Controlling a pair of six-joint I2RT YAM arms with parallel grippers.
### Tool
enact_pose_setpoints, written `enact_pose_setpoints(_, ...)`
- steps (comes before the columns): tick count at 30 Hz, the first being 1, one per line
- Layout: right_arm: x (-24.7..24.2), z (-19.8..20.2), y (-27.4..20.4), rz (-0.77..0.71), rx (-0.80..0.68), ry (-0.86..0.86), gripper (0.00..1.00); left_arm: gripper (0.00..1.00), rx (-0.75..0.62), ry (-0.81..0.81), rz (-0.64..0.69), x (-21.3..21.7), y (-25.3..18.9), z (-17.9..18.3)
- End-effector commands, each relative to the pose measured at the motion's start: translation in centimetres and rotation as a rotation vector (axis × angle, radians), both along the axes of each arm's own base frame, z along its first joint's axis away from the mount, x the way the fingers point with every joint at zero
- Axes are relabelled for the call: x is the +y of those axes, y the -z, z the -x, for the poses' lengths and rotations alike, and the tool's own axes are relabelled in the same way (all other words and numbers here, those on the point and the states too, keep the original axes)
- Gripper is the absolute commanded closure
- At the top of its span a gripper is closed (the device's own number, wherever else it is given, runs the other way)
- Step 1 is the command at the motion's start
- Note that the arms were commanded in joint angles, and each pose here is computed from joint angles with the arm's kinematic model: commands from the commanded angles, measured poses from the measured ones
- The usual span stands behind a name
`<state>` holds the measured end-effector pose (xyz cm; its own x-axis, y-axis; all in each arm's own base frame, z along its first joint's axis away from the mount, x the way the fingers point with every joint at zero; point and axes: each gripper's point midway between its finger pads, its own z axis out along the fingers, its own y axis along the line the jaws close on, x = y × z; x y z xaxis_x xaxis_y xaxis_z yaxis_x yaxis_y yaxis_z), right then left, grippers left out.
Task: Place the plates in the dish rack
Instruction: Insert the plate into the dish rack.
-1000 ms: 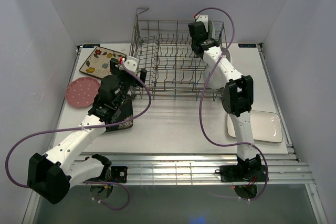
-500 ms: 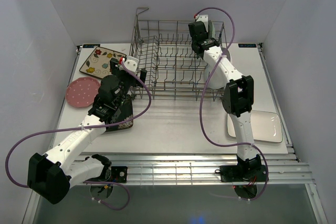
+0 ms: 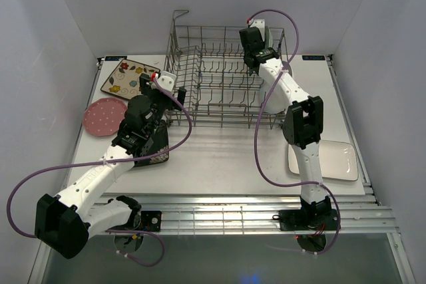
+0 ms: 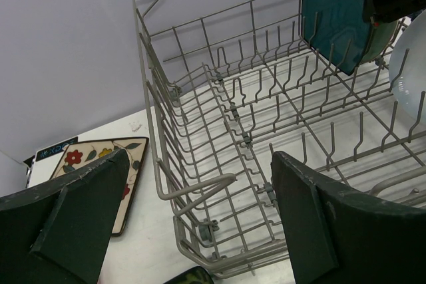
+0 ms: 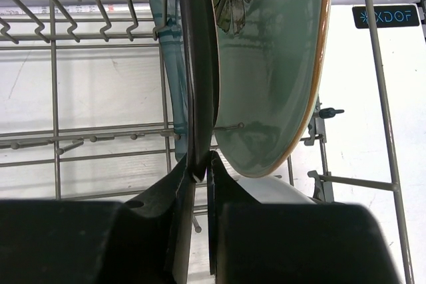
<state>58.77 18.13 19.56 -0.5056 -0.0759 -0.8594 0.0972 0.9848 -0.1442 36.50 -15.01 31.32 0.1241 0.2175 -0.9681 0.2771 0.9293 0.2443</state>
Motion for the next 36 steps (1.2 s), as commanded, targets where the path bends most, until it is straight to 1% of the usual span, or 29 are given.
enact_pose_setpoints(1,1.1,1.7,-6.1,-0.067,-0.086,-0.029,0.92,0.02,-0.032,-0.008,0.017,0.3,-1.1,0.3)
enact_pose_setpoints(3,1.1,1.6,-6.4,-0.069,-0.093,-0.027,0.92,0.02,-0.030,-0.008,0.017,0.3,-1.1,0.3)
enact_pose_setpoints(4,1.2,1.7,-6.5,-0.073,-0.096,-0.029,0.90,0.02,-0.033,-0.008,0.018,0.3,-1.2,0.3)
enact_pose_setpoints(6,1.1,1.9,-6.9,-0.075,-0.102,-0.029,0.74,0.02,-0.033,-0.011,0.018,0.4,-1.2,0.3)
enact_pose_setpoints(7,1.1,2.0,-6.8,-0.073,-0.099,-0.028,0.70,0.02,-0.032,-0.010,0.016,0.3,-1.1,0.3)
enact_pose_setpoints(8,1.0,2.1,-6.7,-0.069,-0.097,-0.027,0.64,0.02,-0.030,-0.010,0.017,0.3,-1.0,0.3)
enact_pose_setpoints(11,0.7,2.3,-6.9,-0.068,-0.103,-0.017,0.57,0.02,-0.033,-0.011,0.018,0.4,-1.2,0.3)
enact_pose_setpoints(13,0.7,2.4,-7.1,-0.070,-0.105,-0.018,0.55,0.02,-0.033,-0.011,0.017,0.4,-1.2,0.3)
enact_pose_setpoints(14,0.7,2.5,-7.1,-0.070,-0.105,-0.018,0.52,0.02,-0.035,-0.010,0.018,0.3,-1.2,0.3)
enact_pose_setpoints(16,0.8,2.6,-7.5,-0.074,-0.112,-0.021,0.51,0.02,-0.033,-0.010,0.018,0.3,-1.2,0.3)
enact_pose_setpoints(25,1.5,4.7,-8.1,-0.087,-0.112,-0.054,0.50,0.02,-0.034,-0.011,0.019,0.4,-1.2,0.3)
enact_pose_setpoints(26,1.7,5.0,-9.0,-0.104,-0.131,-0.068,0.50,0.02,-0.033,-0.010,0.017,0.3,-1.2,0.3)
enact_pose_setpoints(27,1.7,5.4,-8.3,-0.099,-0.115,-0.073,0.50,0.02,-0.030,-0.011,0.017,0.4,-1.0,0.3)
enact_pose_setpoints(28,2.1,5.8,-8.4,-0.103,-0.116,-0.086,0.46,0.02,-0.031,-0.011,0.015,0.4,-1.0,0.3)
enact_pose_setpoints(30,2.2,6.5,-9.3,-0.110,-0.137,-0.097,0.44,0.02,-0.029,-0.011,0.015,0.3,-1.0,0.3)
enact_pose_setpoints(31,2.5,7.1,-8.6,-0.103,-0.124,-0.104,0.39,0.02,-0.032,-0.011,0.016,0.3,-1.1,0.3)
enact_pose_setpoints(33,2.7,8.0,-9.7,-0.118,-0.153,-0.118,0.35,0.02,-0.029,-0.013,0.016,0.4,-1.0,0.2)
enact_pose_setpoints(34,3.1,8.7,-8.6,-0.110,-0.132,-0.132,0.32,0.02,-0.030,-0.013,0.017,0.3,-1.0,0.3)
enact_pose_setpoints(35,3.4,9.2,-8.4,-0.117,-0.132,-0.149,0.31,0.02,-0.029,-0.013,0.015,0.4,-1.0,0.3)
enact_pose_setpoints(36,3.5,9.7,-9.7,-0.135,-0.163,-0.159,0.31,0.02,-0.031,-0.013,0.016,0.4,-1.0,0.3)
